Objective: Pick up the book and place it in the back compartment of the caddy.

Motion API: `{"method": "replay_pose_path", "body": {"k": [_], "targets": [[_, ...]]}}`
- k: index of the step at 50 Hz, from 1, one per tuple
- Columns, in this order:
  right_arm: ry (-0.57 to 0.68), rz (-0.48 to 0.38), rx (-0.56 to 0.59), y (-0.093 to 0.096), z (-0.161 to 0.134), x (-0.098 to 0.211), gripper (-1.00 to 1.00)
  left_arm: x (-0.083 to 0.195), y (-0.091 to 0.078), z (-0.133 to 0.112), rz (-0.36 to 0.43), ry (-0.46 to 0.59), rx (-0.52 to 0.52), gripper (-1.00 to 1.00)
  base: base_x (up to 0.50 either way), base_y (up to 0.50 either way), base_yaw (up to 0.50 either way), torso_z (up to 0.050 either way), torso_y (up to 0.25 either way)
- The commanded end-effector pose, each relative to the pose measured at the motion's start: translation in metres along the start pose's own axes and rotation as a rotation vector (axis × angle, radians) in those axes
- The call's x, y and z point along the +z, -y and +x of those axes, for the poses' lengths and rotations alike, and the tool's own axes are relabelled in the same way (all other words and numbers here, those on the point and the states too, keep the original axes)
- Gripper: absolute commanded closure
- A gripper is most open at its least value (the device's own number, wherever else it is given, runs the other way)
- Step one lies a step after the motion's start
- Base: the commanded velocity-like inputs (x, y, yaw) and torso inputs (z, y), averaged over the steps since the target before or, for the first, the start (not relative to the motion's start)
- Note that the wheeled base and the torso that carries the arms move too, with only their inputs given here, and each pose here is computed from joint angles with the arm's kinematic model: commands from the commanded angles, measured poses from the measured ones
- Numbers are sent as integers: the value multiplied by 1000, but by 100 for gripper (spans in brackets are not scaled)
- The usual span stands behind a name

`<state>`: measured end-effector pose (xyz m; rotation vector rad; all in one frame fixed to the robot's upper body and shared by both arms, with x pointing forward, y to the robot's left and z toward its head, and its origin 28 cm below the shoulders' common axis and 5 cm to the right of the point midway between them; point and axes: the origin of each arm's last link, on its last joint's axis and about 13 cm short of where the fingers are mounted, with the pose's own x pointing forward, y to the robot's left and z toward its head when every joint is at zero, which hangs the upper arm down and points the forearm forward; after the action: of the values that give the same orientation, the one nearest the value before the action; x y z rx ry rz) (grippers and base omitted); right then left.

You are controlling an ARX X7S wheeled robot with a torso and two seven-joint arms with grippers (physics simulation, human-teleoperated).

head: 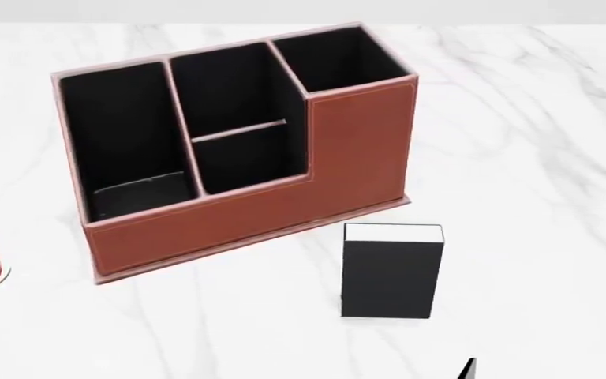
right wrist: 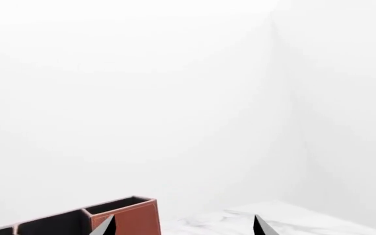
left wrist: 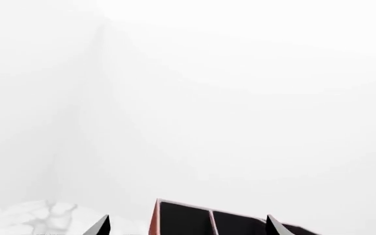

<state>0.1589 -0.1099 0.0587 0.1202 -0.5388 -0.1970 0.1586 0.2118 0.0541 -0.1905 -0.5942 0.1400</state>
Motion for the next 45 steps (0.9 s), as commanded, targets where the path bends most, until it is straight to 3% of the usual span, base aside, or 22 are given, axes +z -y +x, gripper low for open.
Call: {"method": "replay_pose_path", "body": {"k": [1, 45], "targets": [[1, 1, -3, 0, 0, 0, -100, 0, 0, 0, -1, -1, 3, -100, 0, -117, 0, 0, 0], [59, 20, 35, 0, -5, 5, -100, 0, -1, 1, -6, -3, 12, -100, 17, -78, 0, 0, 0]]}}
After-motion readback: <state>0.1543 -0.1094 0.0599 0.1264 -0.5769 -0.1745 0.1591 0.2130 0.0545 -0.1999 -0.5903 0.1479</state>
